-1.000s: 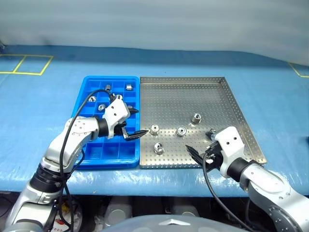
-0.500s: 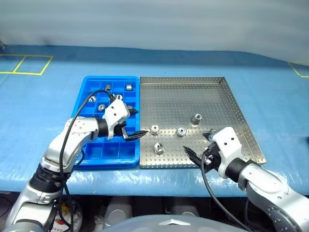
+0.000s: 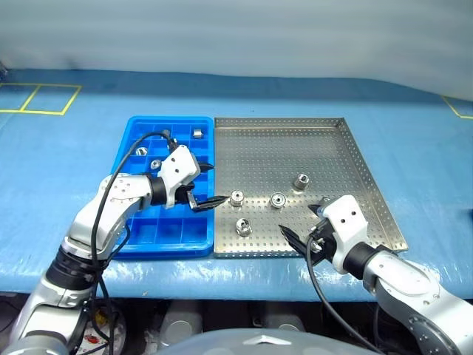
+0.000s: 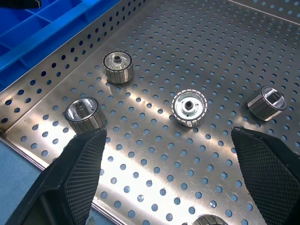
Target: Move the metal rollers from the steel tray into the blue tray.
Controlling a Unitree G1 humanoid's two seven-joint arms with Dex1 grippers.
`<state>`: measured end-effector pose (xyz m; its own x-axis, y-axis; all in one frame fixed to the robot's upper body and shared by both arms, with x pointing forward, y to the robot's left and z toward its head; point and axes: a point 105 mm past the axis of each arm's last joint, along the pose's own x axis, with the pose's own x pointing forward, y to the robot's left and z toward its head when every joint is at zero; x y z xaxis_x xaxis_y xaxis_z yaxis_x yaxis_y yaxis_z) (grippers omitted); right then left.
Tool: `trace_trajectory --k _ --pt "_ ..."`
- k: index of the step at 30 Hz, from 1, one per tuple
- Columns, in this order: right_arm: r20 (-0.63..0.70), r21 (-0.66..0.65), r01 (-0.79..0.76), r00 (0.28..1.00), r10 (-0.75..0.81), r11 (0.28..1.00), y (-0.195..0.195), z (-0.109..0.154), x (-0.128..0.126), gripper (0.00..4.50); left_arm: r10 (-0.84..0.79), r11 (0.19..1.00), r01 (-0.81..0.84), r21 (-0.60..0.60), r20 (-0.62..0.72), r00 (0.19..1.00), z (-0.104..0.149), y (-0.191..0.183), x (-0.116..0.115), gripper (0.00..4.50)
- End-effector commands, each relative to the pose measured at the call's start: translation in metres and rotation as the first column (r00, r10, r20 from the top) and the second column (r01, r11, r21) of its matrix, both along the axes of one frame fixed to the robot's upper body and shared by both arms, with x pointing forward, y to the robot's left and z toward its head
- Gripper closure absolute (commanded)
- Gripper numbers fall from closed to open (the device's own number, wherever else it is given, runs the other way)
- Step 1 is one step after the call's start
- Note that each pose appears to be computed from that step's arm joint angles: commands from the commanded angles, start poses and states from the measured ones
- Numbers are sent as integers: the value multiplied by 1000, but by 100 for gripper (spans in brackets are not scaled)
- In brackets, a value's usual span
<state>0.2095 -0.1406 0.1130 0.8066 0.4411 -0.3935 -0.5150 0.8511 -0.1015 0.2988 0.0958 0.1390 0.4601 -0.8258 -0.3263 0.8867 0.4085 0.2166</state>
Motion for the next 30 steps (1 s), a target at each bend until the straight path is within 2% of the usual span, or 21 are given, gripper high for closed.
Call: trace_trajectory --k 1,8,12,21,30 --pt "72 0 -3 997 3 1000 3 14 0 4 -10 1000 11 -12 27 1000 17 -2 7 0" --pt "82 9 0 997 -1 1000 5 15 3 4 -87 992 88 89 -16 996 16 -22 29 0" --pt "87 23 14 996 -16 1000 7 14 5 4 -159 960 168 223 -57 986 6 -31 41 0" --pt "91 41 46 995 -49 998 7 12 3 4 -326 852 344 395 -115 939 -6 -55 53 0" --pt "99 51 68 993 -72 996 7 11 2 4 -395 741 429 517 -182 901 -30 -62 58 0"
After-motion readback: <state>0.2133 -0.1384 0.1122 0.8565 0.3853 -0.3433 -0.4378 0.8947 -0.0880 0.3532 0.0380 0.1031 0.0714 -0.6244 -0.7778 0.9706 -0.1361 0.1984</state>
